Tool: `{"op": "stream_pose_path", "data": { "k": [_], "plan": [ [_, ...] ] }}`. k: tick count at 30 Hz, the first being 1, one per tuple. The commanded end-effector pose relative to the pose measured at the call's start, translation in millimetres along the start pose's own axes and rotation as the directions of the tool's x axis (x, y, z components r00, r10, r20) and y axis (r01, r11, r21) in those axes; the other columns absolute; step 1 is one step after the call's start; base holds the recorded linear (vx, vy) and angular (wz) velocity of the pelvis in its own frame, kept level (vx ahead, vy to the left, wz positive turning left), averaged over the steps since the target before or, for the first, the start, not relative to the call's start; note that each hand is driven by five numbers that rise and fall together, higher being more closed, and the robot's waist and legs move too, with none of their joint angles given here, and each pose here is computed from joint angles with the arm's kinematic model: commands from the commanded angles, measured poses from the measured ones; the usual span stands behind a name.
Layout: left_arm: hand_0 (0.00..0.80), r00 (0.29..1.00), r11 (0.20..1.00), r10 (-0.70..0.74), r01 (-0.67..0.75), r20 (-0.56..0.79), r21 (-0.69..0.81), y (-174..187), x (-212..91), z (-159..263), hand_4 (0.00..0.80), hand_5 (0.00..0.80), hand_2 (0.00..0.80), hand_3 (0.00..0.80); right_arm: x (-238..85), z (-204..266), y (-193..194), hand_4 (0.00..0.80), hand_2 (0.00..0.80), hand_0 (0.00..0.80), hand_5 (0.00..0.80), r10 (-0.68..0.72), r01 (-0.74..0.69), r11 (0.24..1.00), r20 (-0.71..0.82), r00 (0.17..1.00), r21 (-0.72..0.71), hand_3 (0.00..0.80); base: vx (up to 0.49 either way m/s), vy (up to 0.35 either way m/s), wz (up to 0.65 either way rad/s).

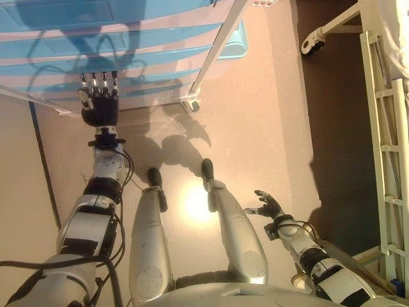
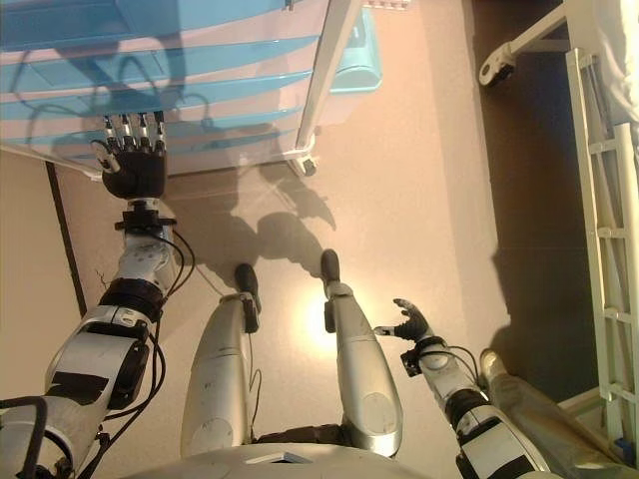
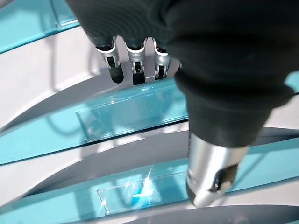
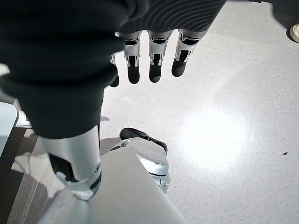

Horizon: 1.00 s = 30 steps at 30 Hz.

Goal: Open the drawer and pick up the medicine

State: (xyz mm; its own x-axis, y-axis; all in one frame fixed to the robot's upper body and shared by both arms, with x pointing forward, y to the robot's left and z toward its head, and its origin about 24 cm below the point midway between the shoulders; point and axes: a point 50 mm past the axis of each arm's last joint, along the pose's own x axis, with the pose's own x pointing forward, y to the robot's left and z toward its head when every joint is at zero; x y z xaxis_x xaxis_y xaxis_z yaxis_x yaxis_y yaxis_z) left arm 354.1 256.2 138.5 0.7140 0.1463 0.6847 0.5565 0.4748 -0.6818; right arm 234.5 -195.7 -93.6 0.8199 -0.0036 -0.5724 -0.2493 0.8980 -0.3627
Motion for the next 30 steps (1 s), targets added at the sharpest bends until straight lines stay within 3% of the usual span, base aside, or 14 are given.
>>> {"op": "stream_pose_path", "data": {
  "k": [1, 2, 3, 5, 12, 18, 21, 25, 30],
  "plan": [
    [0.0, 0.854, 0.862, -0.502, 0.482, 0.136, 0.154, -95.3, 78.6, 44.8, 0.0, 0.0, 0.0, 0.0, -12.9, -13.6, 26.0, 0.0, 0.0, 0.0, 0.0, 0.091, -0.091, 0.996, 0.008, 0.996, -0.017, 0.0, 0.0, 0.0, 0.0],
    [0.0, 0.844, 0.853, -0.518, 0.497, 0.138, 0.159, -99.0, 79.7, 46.0, 0.0, 0.0, 0.0, 0.0, -13.1, -13.8, 25.7, 0.0, 0.0, 0.0, 0.0, 0.09, -0.09, 0.996, 0.007, 0.996, -0.019, 0.0, 0.0, 0.0, 0.0],
    [0.364, 0.834, 0.844, -0.534, 0.513, 0.143, 0.159, -102.6, 80.3, 46.6, 0.364, 0.364, 0.364, 0.364, -13.4, -14.8, 25.1, 0.0, 0.0, 0.0, 0.0, 0.09, -0.089, 0.996, 0.005, 0.996, -0.02, 0.0, 0.0, 0.0, 0.0],
    [0.8, 0.821, 0.832, -0.551, 0.526, 0.148, 0.176, -107.9, 80.5, 48.7, 0.8, 0.8, 0.8, 0.8, -13.9, -15.4, 24.3, 0.0, 0.0, 0.0, 0.0, 0.09, -0.089, 0.996, 0.005, 0.996, -0.023, 0.0, 0.0, 0.0, 0.0],
    [0.8, 0.816, 0.826, -0.559, 0.534, 0.146, 0.177, -111.8, 76.6, 48.2, 0.8, 0.8, 0.8, 0.8, -12.6, -12.3, 24.1, 0.0, 0.0, 0.0, 0.0, 0.081, -0.081, 0.996, 0.019, 0.996, -0.027, 0.0, -0.012, -0.01, 0.0],
    [0.8, 0.893, 0.898, -0.426, 0.398, 0.144, 0.188, -82.1, 54.7, 53.8, 0.8, 0.8, 0.8, 0.8, -11.7, -9.8, 23.3, 0.0, 0.0, 0.0, 0.0, 0.052, -0.052, 0.998, 0.019, 0.998, -0.017, 0.0, -0.033, -0.059, 0.08],
    [0.8, 0.954, 0.95, -0.281, 0.26, 0.11, 0.171, -45.8, 16.4, 55.4, 0.8, 0.8, 0.8, 0.8, -12.4, -12.0, 19.6, 0.0, 0.0, 0.0, 0.0, 0.018, -0.018, 1.0, 0.001, 1.0, -0.004, 0.0, -0.015, -0.064, 0.2],
    [0.8, 0.999, 0.988, -0.018, 0.013, 0.03, 0.154, 0.3, -56.3, 52.9, 0.8, 0.8, 0.8, 0.8, -14.3, -18.5, 10.9, 0.0, 0.0, 0.0, 0.0, -0.035, 0.036, 0.999, -0.035, 0.999, 0.005, 0.0, -0.014, -0.028, 0.31],
    [0.8, 0.944, 0.946, 0.311, -0.297, -0.111, 0.128, 37.7, -159.6, 45.3, 0.8, 0.8, 0.8, 0.8, -16.5, -28.2, -10.5, 0.0, 0.0, 0.0, 0.0, -0.094, 0.094, 0.996, -0.076, 0.993, -0.004, 0.0, 0.001, 0.027, 0.44]
  ]
}}
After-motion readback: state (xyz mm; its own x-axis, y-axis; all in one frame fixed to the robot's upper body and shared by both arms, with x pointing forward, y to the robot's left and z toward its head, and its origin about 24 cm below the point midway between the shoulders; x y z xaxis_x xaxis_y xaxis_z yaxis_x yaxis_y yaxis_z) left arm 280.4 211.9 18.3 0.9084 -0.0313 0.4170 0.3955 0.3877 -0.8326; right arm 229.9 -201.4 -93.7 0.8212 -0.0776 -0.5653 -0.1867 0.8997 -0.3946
